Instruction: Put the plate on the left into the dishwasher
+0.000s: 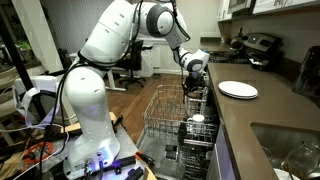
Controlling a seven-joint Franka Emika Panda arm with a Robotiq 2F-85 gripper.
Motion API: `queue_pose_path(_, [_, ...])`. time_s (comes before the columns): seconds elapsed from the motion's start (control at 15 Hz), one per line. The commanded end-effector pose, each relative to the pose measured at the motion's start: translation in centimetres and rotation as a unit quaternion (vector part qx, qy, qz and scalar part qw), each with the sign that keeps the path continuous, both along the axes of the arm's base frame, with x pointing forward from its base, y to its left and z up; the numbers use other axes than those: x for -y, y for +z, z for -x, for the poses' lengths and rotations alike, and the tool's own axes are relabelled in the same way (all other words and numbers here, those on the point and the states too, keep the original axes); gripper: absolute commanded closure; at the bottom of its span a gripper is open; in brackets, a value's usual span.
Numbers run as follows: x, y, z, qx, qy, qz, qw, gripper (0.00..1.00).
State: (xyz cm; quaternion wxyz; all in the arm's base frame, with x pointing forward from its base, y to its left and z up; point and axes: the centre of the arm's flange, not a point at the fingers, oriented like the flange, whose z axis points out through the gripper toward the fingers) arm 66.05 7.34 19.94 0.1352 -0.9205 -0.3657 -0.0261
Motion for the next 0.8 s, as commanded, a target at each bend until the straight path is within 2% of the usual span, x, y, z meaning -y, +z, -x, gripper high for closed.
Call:
queue_pose_path(0.0, [-0.6,0.3,-1.5,-0.011,0.006,0.001,0.9999,0.96])
queue_pose_path(0.6, [-0.4,-0.1,-2.6,-0.043,0.011,0.008,0.999,0.94])
queue_pose_path(0.73, [-0.5,-0.1,-2.7,-0.046,0.014,0.008,0.9988,0.74])
